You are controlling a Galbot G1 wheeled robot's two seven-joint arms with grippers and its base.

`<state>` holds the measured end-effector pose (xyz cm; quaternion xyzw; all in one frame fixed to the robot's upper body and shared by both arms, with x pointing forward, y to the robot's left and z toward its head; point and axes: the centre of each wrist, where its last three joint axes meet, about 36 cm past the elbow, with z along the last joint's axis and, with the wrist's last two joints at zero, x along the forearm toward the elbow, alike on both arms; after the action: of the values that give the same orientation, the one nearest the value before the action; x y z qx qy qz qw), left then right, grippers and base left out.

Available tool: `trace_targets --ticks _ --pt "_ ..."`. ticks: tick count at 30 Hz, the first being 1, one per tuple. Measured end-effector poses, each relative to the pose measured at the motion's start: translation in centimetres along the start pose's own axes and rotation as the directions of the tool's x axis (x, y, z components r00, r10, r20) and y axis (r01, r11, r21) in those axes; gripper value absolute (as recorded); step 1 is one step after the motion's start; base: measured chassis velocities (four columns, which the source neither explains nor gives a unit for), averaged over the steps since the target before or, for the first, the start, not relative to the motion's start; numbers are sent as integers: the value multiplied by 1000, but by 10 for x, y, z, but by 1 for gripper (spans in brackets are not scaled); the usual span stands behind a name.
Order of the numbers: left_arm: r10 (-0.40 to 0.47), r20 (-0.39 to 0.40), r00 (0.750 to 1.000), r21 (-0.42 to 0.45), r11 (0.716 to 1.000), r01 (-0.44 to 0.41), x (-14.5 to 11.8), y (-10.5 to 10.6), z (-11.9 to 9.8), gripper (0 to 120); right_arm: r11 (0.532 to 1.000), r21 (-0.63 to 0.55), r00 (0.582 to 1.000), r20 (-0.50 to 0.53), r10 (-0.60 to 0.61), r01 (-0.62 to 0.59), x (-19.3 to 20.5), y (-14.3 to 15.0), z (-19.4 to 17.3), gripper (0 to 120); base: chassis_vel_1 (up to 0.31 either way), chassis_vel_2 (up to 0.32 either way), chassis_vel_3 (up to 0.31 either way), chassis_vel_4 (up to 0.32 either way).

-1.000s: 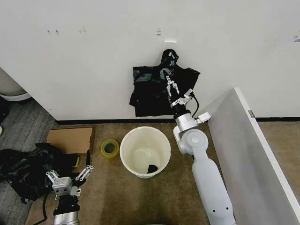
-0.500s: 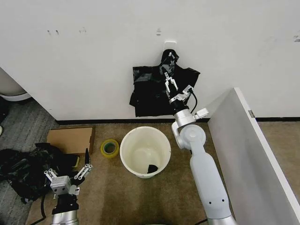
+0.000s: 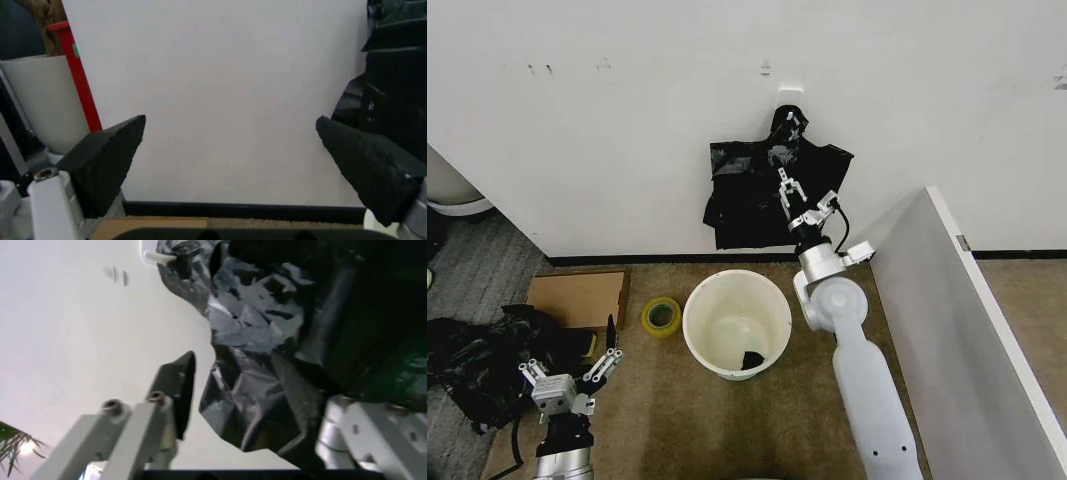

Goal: Place the garbage bag over the trash bin.

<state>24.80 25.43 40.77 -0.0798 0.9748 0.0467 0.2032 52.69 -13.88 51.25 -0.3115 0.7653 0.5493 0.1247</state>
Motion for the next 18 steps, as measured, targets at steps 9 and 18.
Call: trace_targets --ticks 9,18 --pt "-1 4 1000 -3 1000 1 1 1 -4 100 1000 2 1000 11 1 -1 -7 -7 -6 81 0 0 0 0" --pt "-1 9 1000 -10 1000 1 2 4 -9 100 1000 1 1000 21 -9 9 -19 -10 -11 100 0 0 0 0"
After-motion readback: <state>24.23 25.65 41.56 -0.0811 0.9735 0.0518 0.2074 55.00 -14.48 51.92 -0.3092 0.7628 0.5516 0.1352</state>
